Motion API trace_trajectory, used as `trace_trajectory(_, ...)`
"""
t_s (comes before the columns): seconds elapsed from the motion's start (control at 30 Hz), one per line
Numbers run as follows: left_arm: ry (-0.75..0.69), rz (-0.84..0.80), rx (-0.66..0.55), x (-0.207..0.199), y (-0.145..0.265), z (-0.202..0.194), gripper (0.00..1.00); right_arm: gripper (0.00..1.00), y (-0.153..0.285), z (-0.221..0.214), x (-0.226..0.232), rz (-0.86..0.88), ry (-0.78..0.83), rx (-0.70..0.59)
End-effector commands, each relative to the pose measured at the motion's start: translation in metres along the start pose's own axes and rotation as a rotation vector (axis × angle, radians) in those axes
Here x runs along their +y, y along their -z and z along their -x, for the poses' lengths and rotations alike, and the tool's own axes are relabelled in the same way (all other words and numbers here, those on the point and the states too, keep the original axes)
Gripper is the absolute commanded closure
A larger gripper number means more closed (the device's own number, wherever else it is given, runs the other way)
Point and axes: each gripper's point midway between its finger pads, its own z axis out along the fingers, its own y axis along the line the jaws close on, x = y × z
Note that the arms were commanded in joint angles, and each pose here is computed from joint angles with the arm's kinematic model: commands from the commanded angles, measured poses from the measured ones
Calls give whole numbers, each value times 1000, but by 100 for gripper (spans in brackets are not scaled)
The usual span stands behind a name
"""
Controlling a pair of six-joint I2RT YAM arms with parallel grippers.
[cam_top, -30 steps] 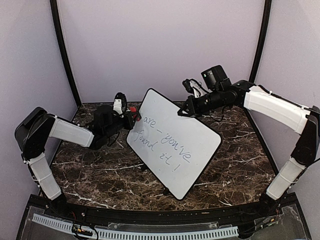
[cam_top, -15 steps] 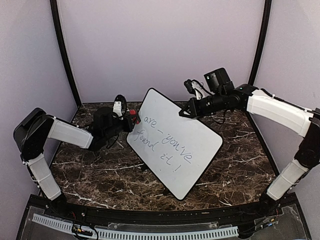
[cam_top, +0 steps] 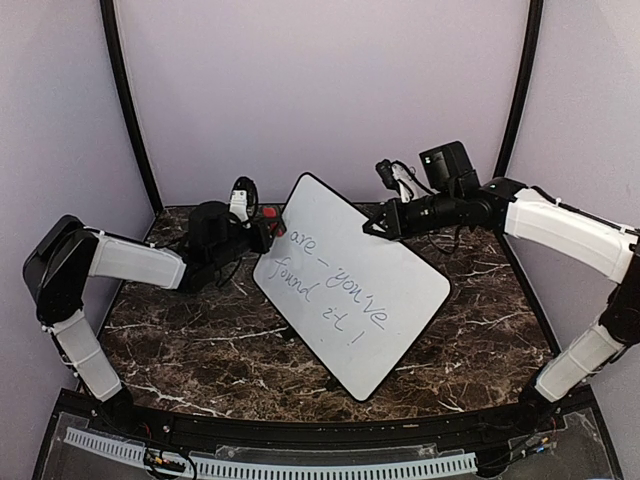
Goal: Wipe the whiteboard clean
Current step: Erase the whiteboard from the whiteboard stand.
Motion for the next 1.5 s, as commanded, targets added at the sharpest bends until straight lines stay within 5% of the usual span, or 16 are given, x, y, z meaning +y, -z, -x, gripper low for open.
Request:
trace_trajectory(0.0,-32,-42,-5,-21,1,15,98,100,-16,-10,19,92,213,-18)
trace_trajectory(0.47,-87,-26,-40,-37,-3,27,98,100,-28,-16,15,101,165,13)
trace_trajectory(1.1,-36,-34,74,-27,18,-60,98,100,-33,-14,13,109,161,27)
trace_trajectory(1.47,-101,-66,-44,-50,-3,2,99,100,-34,-16,10,112,163,25)
